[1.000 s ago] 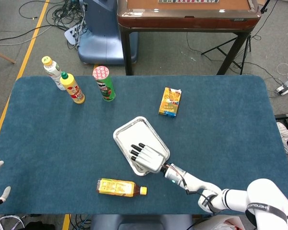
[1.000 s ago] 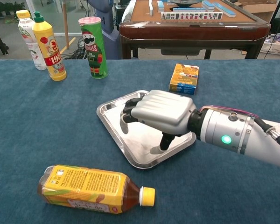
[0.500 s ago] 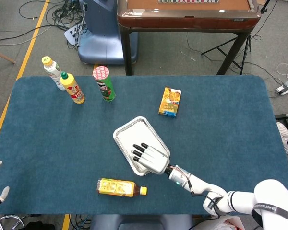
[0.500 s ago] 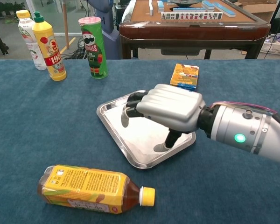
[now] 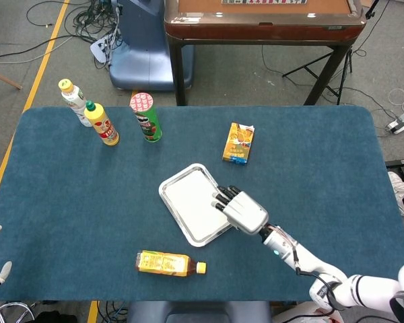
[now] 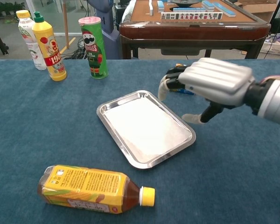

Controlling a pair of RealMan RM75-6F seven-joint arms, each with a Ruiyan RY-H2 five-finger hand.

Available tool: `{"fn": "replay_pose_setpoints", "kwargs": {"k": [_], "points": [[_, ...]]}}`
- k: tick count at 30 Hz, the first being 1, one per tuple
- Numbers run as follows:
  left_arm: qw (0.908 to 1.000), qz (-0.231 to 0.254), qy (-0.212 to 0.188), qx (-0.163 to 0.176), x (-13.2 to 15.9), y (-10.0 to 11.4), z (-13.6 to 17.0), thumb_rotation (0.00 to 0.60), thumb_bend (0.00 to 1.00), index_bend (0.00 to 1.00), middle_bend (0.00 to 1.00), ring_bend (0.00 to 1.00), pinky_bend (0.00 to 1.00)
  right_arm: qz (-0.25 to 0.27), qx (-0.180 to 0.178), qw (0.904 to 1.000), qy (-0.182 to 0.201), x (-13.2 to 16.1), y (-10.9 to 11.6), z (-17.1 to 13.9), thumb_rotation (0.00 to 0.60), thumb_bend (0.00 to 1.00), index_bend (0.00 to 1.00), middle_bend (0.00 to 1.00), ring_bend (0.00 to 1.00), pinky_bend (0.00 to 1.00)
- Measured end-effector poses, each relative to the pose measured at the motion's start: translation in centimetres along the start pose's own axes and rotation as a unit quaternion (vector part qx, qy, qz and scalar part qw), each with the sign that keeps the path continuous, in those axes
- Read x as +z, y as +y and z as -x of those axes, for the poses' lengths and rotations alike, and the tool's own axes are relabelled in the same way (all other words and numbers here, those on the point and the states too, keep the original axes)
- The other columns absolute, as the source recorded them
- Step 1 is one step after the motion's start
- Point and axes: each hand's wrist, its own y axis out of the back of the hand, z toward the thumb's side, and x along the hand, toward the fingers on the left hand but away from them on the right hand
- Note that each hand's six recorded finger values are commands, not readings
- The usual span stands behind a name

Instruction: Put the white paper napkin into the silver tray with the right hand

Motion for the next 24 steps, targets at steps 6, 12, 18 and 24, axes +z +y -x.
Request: {"fn": "replay_pose_setpoints", "kwargs": {"k": [6,12,18,24], "points": [[0.9999,0.004,-0.01,0.0,0.3,-0.2,-0.7,0.6,0.27,0.18,0.16,0.15,0.0,0.0,-0.001,0.9967,-0.081,-4.1,1.1,-4.1,0.6,0.34,0.31,0.26,0.16,0.32],[0.9997,0.006,-0.021,-0.005,0.9,-0.6,-1.5,0.6,0.27,0.18,0.16,0.15,0.0,-0.004,-0.011,0.9883,-0.152,-7.3,2.1,-8.3,0.6,0.34,0.31,0.31,0.23,0.39],[0.9996,0.009,-0.027,-0.004,1.3,-0.8,-2.3,0.6,0.27,0.18,0.16,0.15,0.0,-0.007,-0.011,0.975,-0.222,-9.7,2.5,-13.0,0.6,0.34,0.31,0.31,0.24,0.4],[0.9993,0.01,-0.035,-0.006,1.7,-1.0,-2.8,0.6,0.27,0.18,0.16,0.15,0.0,-0.008,-0.009,0.9545,-0.298,-12.0,2.7,-18.2,0.6,0.34,0.31,0.31,0.24,0.4]]}}
